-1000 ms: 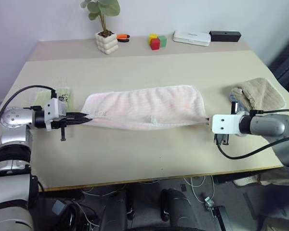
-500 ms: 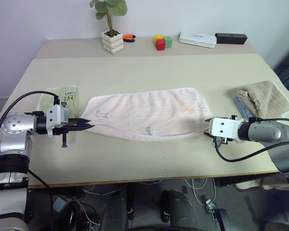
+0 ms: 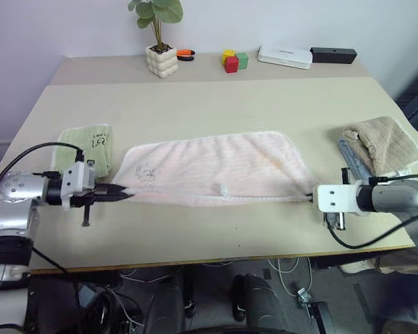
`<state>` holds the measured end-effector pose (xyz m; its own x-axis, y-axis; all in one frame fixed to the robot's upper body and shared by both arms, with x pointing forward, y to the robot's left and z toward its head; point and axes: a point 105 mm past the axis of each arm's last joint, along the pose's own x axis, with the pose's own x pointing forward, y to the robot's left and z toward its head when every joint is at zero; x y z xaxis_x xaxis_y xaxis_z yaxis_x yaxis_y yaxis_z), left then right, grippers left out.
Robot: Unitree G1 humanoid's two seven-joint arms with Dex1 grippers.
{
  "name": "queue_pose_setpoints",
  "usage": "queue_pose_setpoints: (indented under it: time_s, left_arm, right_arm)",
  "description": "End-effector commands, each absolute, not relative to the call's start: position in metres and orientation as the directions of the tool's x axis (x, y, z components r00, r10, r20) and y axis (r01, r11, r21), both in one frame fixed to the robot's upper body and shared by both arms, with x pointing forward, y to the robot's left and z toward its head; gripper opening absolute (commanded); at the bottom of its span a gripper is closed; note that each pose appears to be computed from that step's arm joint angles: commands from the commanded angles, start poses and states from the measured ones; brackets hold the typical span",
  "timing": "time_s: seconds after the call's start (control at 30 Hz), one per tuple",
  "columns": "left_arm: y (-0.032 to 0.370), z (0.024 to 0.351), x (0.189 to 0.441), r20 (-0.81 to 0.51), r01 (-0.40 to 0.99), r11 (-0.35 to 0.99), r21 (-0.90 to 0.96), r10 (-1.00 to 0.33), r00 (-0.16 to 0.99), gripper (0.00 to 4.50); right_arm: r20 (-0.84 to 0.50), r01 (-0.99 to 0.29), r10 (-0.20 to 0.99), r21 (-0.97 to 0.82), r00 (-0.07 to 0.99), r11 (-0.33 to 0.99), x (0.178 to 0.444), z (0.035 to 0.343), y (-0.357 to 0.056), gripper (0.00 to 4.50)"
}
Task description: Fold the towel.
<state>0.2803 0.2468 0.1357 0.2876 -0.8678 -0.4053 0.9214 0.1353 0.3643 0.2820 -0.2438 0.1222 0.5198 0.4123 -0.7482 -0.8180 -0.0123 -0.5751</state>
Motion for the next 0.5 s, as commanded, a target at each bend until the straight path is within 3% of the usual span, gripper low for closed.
queue_pose_setpoints:
  time_s: [0.03,0.3,0.43,0.5]
  left_arm:
    - [0.254,0.148,0.272,-0.399,0.911,0.134,0.391,-0.867,0.299,0.0]
    - [0.257,0.142,0.258,-0.401,0.909,0.136,0.394,-0.864,0.303,0.0]
    - [0.255,0.14,0.259,-0.391,0.909,0.143,0.391,-0.869,0.305,0.0]
    - [0.255,0.142,0.264,-0.374,0.903,0.159,0.4,-0.871,0.319,0.0]
  right_arm:
    - [-0.751,-0.831,0.446,-0.555,0.486,-0.029,0.269,0.142,-0.239,0.04]
    - [-0.814,-0.923,0.481,-0.383,0.325,-0.024,0.228,0.147,-0.227,0.04]
    - [-0.834,-0.914,0.426,-0.405,0.351,-0.04,0.229,0.146,-0.231,0.04]
    - [-0.807,-0.882,0.41,-0.471,0.426,-0.011,0.244,0.149,-0.236,0.04]
